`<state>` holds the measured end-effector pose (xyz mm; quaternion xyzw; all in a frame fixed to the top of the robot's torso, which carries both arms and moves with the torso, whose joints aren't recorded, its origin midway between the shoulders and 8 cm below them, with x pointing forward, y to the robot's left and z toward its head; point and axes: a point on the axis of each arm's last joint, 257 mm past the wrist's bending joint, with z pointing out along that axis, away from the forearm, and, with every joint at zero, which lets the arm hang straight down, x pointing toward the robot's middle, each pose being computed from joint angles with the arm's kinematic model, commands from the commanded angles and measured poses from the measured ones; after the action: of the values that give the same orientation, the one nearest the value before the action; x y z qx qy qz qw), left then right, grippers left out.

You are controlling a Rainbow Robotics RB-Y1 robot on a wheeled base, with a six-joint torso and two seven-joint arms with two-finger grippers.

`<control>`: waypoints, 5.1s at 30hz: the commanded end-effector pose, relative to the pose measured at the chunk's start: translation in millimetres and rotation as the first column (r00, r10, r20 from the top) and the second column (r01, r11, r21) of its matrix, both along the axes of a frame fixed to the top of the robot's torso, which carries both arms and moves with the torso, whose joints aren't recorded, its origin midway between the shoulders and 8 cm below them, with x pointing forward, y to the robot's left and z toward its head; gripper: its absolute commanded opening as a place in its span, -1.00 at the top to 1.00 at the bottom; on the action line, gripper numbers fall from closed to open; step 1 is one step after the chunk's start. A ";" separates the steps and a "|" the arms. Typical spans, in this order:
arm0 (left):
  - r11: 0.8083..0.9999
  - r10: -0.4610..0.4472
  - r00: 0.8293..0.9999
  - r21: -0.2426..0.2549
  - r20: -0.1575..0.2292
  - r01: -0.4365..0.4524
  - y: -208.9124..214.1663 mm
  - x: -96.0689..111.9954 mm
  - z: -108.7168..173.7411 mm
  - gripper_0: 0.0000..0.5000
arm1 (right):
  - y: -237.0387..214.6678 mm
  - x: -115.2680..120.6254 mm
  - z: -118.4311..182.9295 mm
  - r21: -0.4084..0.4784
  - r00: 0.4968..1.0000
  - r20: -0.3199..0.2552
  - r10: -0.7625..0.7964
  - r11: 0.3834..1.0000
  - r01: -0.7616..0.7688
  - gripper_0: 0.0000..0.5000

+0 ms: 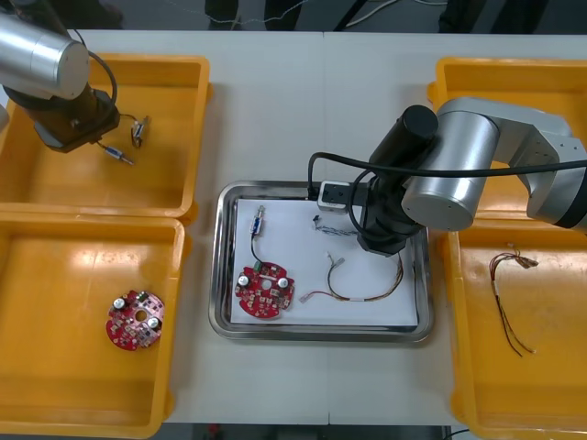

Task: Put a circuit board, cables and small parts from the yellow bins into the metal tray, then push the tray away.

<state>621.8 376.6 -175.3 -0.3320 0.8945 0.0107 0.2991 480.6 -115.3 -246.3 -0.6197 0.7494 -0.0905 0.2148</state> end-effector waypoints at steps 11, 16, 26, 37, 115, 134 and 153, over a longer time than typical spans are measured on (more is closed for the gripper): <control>0.994 -0.072 0.997 0.081 -0.021 0.074 35.8 -19.5 2.7 1.00 | 12.7 3.2 23.1 0.007 1.000 0.018 0.008 1.000 -0.008 -1.00; 0.995 -0.071 0.997 0.075 -0.006 0.072 35.1 -16.5 6.1 -0.08 | 9.4 -4.5 38.8 -0.007 1.000 0.000 -0.016 1.000 0.016 -1.00; 0.995 -0.076 0.997 0.072 0.000 0.075 32.6 -15.4 8.5 -1.00 | -8.1 -25.9 82.1 -0.059 0.996 -0.027 -0.084 0.995 0.083 -1.00; 0.995 -0.090 0.996 0.031 -0.012 0.090 25.3 -26.3 33.5 -1.00 | -44.0 -51.1 126.4 -0.162 0.986 -0.013 -0.168 0.973 0.163 -1.00; 0.991 -0.082 0.997 -0.107 0.003 0.081 -18.8 -23.7 -36.9 -1.00 | -300.0 -93.3 125.7 0.446 0.316 -0.198 -0.928 0.202 0.872 -1.00; 0.990 -0.083 0.997 -0.117 -0.001 0.082 -24.5 -23.8 -40.3 1.00 | -295.0 -115.7 91.9 0.380 0.301 -0.267 -0.915 0.187 0.906 -1.00; 0.987 -0.159 0.986 -0.041 -0.051 0.157 -26.2 -54.4 26.5 1.00 | -291.8 -118.5 86.2 0.390 0.266 -0.314 -0.912 0.131 0.911 -1.00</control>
<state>570.6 336.2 -183.5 -0.2475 0.9352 -0.0226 0.2523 368.2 -403.5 -162.6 0.0199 0.9653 -0.0094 0.2603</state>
